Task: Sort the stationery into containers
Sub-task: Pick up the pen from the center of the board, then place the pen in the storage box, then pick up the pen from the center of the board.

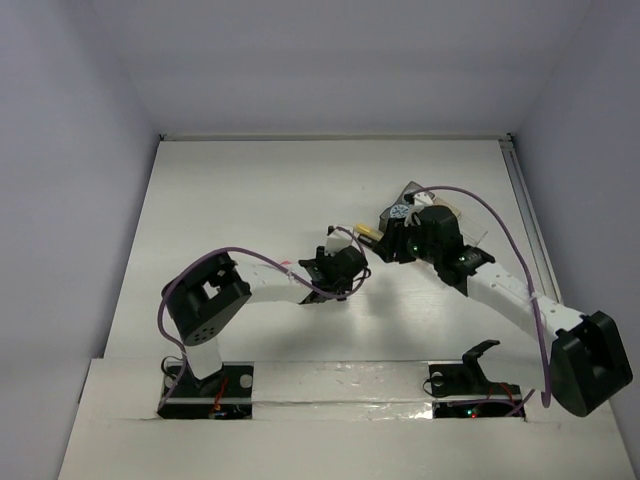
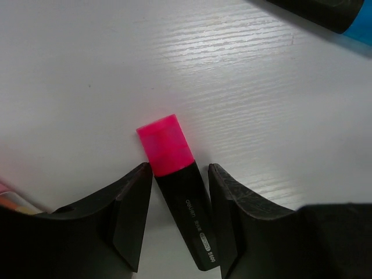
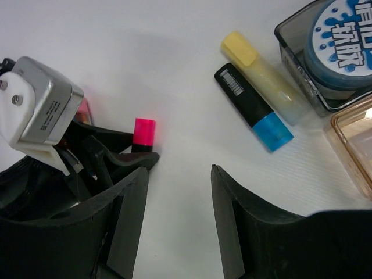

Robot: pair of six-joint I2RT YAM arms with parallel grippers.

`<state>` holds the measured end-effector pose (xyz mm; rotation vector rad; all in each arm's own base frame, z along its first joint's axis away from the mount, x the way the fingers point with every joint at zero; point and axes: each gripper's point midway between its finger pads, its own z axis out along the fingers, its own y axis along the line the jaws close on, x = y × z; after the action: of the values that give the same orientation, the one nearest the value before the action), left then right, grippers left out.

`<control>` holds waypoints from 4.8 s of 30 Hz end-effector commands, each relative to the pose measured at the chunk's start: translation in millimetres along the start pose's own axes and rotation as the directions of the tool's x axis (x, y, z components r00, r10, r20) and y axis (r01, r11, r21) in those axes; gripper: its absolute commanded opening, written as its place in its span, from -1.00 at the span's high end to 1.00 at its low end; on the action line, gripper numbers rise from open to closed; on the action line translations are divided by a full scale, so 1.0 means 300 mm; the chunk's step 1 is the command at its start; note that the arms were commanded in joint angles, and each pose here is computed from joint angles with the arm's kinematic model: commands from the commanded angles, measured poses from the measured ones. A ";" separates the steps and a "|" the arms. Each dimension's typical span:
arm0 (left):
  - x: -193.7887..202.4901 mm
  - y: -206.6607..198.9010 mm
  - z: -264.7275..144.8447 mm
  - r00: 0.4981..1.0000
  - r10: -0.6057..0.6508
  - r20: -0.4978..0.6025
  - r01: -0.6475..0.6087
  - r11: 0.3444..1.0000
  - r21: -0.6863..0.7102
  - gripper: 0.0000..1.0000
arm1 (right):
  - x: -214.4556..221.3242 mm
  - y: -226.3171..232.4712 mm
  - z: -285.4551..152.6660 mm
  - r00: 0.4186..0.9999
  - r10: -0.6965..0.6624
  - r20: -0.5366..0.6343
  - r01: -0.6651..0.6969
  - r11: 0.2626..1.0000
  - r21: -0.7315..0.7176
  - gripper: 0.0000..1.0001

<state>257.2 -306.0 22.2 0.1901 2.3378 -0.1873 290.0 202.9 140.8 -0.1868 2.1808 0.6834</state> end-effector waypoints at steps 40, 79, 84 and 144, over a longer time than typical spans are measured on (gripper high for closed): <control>-0.807 -0.637 -0.296 0.892 -0.122 0.436 -0.140 0.841 0.523 1.00 | -0.344 -0.152 -0.673 0.645 0.081 0.760 -0.330 0.926 0.182 1.00; -0.956 -0.586 -0.337 0.824 -0.195 0.532 -0.172 0.809 0.562 0.06 | -0.272 -0.080 -0.496 0.800 0.046 0.599 -0.168 0.974 0.149 1.00; -1.002 -0.287 -0.671 0.683 -0.390 0.617 -0.054 0.816 0.575 0.57 | -0.194 -0.053 -0.298 0.912 -0.014 0.409 -0.047 0.989 0.140 1.00; -0.484 0.237 -0.671 0.683 -0.306 0.663 -0.002 0.907 0.421 0.66 | 0.075 -0.175 0.398 0.813 -0.397 -0.426 0.493 0.859 0.139 -0.18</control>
<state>233.6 -210.0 245.6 0.0966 1.5434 -0.6554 363.7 222.1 41.4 -0.7345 2.4706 0.1433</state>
